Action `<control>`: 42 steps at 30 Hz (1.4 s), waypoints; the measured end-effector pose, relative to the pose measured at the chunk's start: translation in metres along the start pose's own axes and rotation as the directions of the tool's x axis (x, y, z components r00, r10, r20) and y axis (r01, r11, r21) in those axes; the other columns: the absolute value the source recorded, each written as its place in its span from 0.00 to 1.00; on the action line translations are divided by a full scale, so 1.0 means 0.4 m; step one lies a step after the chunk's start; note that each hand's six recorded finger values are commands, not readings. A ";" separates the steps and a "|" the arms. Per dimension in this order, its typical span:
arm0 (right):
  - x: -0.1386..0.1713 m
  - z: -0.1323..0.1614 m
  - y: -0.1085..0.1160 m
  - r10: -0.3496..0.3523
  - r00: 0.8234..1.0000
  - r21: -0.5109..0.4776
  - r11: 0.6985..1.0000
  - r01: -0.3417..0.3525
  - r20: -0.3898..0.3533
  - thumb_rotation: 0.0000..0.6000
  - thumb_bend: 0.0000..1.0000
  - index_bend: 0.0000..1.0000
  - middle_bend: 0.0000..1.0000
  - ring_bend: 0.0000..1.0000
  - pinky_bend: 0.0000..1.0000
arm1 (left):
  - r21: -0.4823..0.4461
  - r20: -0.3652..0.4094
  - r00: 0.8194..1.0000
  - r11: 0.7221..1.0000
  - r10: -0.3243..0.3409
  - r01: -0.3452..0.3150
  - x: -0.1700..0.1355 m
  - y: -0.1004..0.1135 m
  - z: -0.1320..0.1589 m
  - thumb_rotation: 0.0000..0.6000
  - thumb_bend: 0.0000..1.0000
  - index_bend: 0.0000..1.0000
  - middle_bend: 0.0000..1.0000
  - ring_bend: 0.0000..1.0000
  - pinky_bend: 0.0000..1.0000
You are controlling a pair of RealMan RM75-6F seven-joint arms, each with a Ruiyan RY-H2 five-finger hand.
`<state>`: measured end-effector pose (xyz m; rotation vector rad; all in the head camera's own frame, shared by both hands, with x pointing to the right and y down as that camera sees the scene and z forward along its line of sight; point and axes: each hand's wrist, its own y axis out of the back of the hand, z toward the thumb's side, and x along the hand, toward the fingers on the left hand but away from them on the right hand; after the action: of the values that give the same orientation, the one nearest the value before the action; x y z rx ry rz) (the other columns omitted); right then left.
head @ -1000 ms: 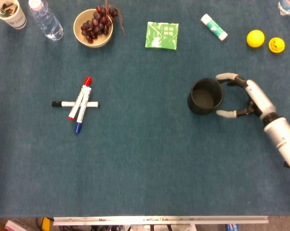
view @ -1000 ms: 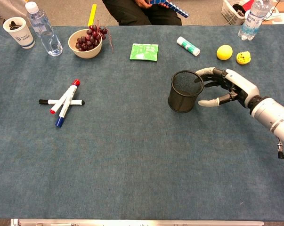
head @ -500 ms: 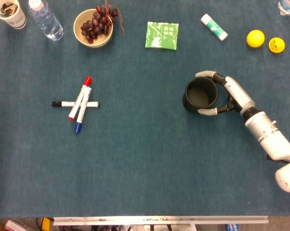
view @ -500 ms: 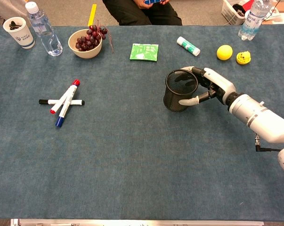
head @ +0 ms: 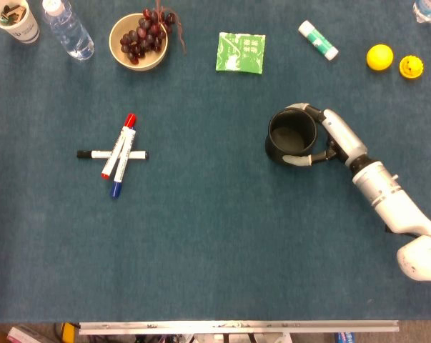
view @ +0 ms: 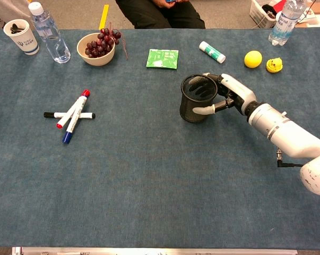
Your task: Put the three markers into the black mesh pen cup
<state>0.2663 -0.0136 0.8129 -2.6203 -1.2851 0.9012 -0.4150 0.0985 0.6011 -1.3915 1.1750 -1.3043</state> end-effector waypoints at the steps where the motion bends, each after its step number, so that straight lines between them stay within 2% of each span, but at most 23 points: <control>1: 0.001 0.002 0.001 0.001 1.000 -0.002 1.000 -0.001 -0.002 1.00 0.35 0.46 0.45 0.33 0.29 | 0.002 0.007 1.000 1.000 -0.001 0.001 0.004 0.001 0.003 1.00 0.29 0.11 0.14 0.15 0.15; 4: 0.008 0.014 0.015 -0.004 1.000 -0.010 1.000 0.003 -0.013 1.00 0.36 0.46 0.45 0.33 0.29 | 0.009 0.029 1.000 1.000 -0.007 0.007 0.014 0.002 0.010 1.00 0.29 0.12 0.15 0.15 0.15; 10: 0.036 0.065 0.079 -0.019 0.999 -0.020 1.000 0.018 -0.050 1.00 0.36 0.46 0.45 0.33 0.29 | 0.023 0.095 0.995 0.999 -0.039 0.037 0.048 -0.007 0.038 1.00 0.29 0.18 0.18 0.17 0.15; 15: 0.080 0.138 0.168 -0.042 0.995 -0.010 0.999 0.041 -0.086 1.00 0.36 0.46 0.45 0.33 0.29 | 0.026 0.151 0.985 0.996 -0.088 0.085 0.079 -0.033 0.060 1.00 0.29 0.22 0.21 0.19 0.16; 18: 0.114 0.181 0.228 -0.066 0.993 0.006 0.998 0.067 -0.099 1.00 0.36 0.46 0.45 0.33 0.29 | 0.036 0.191 0.973 0.991 -0.132 0.127 0.103 -0.058 0.075 1.00 0.29 0.24 0.22 0.21 0.17; 24: 0.189 0.235 0.330 -0.126 0.988 0.031 0.991 0.129 -0.094 1.00 0.36 0.46 0.45 0.33 0.29 | 0.063 0.282 0.937 0.979 -0.204 0.194 0.159 -0.114 0.113 1.00 0.29 0.28 0.26 0.23 0.17; 30: 0.241 0.237 0.376 -0.171 0.982 0.034 0.984 0.174 -0.075 1.00 0.36 0.46 0.45 0.33 0.29 | 0.074 0.360 0.902 0.971 -0.237 0.226 0.189 -0.153 0.156 1.00 0.29 0.31 0.29 0.23 0.17; 37: 0.289 0.226 0.405 -0.200 0.978 0.029 0.979 0.201 -0.053 1.00 0.36 0.46 0.45 0.33 0.29 | 0.101 0.486 0.831 0.962 -0.271 0.255 0.224 -0.216 0.223 1.00 0.29 0.37 0.33 0.27 0.19; 42: 0.306 0.222 0.411 -0.205 0.978 0.026 0.978 0.206 -0.049 1.00 0.36 0.46 0.45 0.33 0.29 | 0.130 0.540 0.789 0.955 -0.294 0.267 0.244 -0.256 0.249 1.00 0.29 0.41 0.33 0.27 0.20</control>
<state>0.3903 -0.0433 0.6294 -2.4129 -1.4840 0.8161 -0.3077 0.0195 0.7117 -1.8024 0.5485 -0.9968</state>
